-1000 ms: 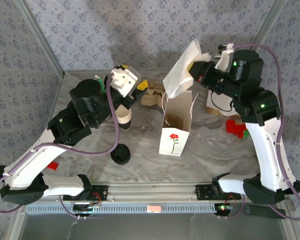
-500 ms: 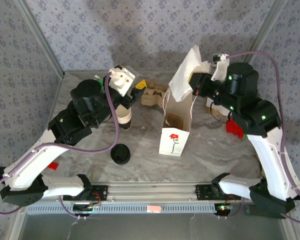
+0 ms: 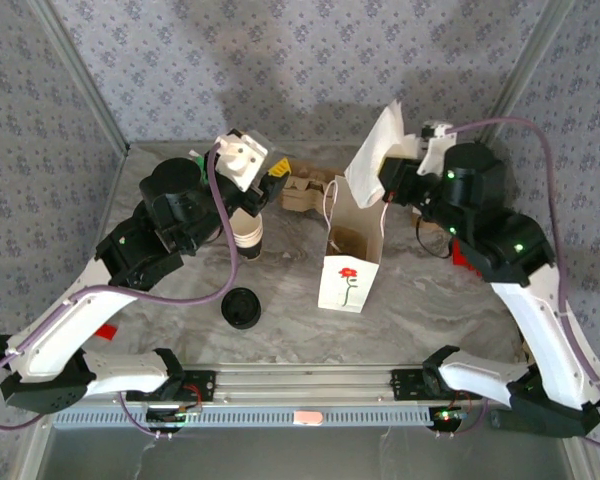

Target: Pack the takeout coffee

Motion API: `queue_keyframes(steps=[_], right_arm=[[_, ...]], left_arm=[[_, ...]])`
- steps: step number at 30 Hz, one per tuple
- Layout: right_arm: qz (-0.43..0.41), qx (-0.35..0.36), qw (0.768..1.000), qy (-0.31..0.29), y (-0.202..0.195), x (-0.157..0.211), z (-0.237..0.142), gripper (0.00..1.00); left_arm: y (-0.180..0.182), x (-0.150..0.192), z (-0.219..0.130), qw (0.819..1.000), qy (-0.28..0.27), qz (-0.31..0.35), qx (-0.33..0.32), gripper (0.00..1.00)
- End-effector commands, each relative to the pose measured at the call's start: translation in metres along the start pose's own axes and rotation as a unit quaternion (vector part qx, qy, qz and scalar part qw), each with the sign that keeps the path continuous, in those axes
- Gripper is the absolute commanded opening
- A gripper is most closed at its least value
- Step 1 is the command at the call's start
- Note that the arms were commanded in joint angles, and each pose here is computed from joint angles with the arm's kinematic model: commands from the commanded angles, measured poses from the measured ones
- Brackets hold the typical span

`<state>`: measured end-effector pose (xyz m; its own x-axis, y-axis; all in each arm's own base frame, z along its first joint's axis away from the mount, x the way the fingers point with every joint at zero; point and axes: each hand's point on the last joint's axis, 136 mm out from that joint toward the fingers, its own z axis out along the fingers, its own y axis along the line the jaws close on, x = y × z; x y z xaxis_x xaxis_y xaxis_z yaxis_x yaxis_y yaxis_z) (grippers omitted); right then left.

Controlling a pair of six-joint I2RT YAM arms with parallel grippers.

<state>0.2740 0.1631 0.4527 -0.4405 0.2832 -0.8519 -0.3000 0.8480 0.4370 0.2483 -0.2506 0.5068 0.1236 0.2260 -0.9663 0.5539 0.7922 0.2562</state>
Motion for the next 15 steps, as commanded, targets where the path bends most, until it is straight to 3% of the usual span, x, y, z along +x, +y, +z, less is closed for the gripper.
queue_keyframes(steps=[1, 15], right_arm=[[-0.014, 0.010, 1.000, -0.017, 0.000, 0.001, 0.007, 0.00], [-0.011, 0.039, 0.999, 0.017, -0.001, 0.053, 0.029, 0.00]], left_arm=[[0.009, -0.010, -0.011, 1.000, -0.021, -0.015, -0.008, 0.61], [0.015, -0.005, -0.015, 1.000, -0.018, -0.011, -0.016, 0.61]])
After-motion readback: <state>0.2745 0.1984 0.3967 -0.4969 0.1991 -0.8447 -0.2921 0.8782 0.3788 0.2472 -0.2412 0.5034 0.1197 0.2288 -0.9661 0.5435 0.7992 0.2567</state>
